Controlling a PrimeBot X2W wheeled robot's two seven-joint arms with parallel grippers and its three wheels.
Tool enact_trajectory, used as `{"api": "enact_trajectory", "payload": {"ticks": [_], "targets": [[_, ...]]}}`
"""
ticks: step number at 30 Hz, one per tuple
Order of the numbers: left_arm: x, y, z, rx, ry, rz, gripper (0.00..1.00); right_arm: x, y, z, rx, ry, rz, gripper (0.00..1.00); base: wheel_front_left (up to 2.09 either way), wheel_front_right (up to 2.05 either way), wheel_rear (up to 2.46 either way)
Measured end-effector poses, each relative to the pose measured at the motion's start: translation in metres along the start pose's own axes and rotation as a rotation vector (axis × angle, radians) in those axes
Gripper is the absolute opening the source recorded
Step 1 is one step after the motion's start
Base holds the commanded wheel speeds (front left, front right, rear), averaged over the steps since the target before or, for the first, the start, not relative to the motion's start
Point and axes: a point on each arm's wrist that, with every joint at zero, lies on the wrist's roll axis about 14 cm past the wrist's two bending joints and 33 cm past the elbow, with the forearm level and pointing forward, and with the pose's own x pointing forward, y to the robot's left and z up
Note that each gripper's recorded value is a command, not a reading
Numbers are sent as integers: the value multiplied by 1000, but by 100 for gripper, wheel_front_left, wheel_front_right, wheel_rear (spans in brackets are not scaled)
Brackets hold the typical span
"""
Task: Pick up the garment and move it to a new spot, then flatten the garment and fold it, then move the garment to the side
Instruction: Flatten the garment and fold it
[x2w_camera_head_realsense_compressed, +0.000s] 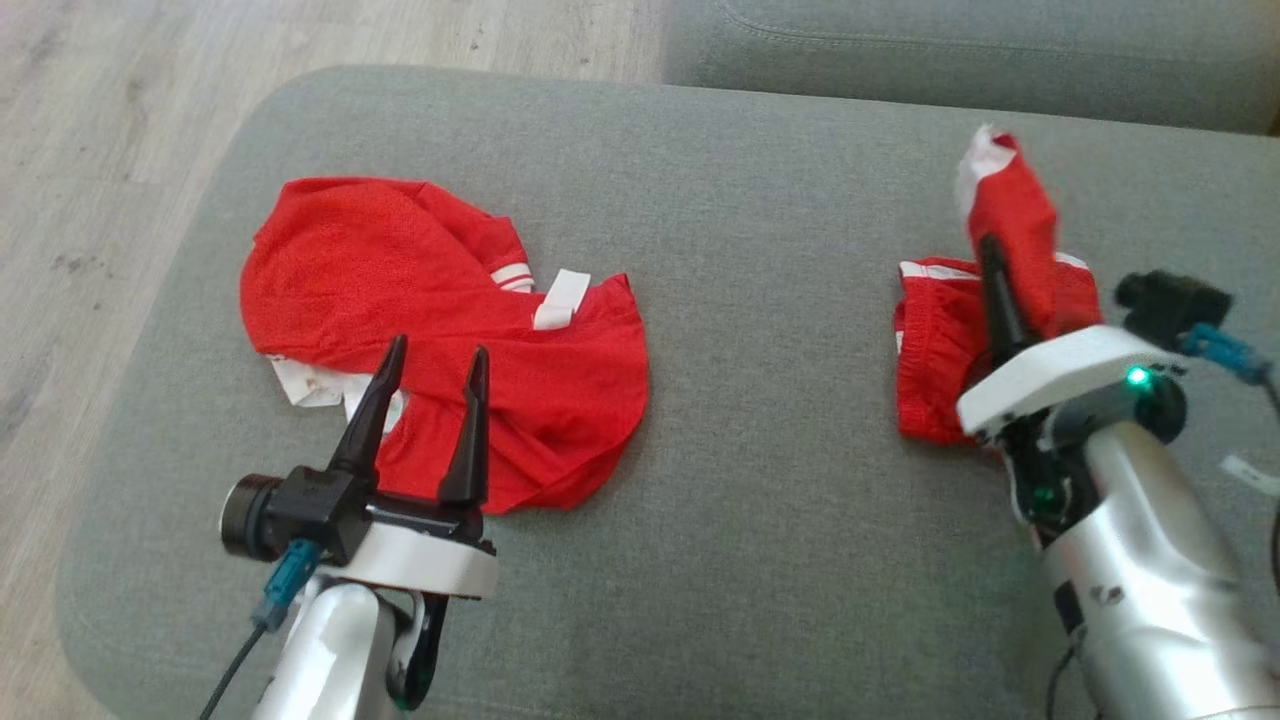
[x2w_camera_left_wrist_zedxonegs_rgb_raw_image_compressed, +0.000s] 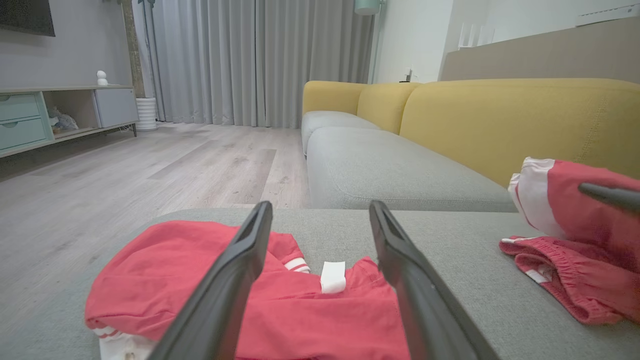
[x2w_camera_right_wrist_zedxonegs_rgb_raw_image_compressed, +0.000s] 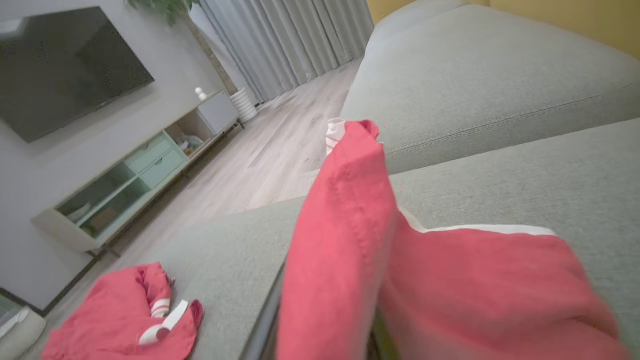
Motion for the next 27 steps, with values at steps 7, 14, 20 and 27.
{"api": "enact_trajectory", "payload": {"ticks": [7,14,20,27], "targets": [[-3,1,-1,0,6,4,100,-13,12,-53,-315,175,99,100,0,0,0],[0,-12,-1,-4,3,-35,100,-27,7,-54,-434,148,110,100,0,0,0],[-2,-31,-5,-15,14,-86,100,-41,-6,-17,-382,10,34,100,0,0,0],[6,-52,5,-34,-21,-142,100,-80,-42,17,-272,-149,-129,100,0,0,0]]}}
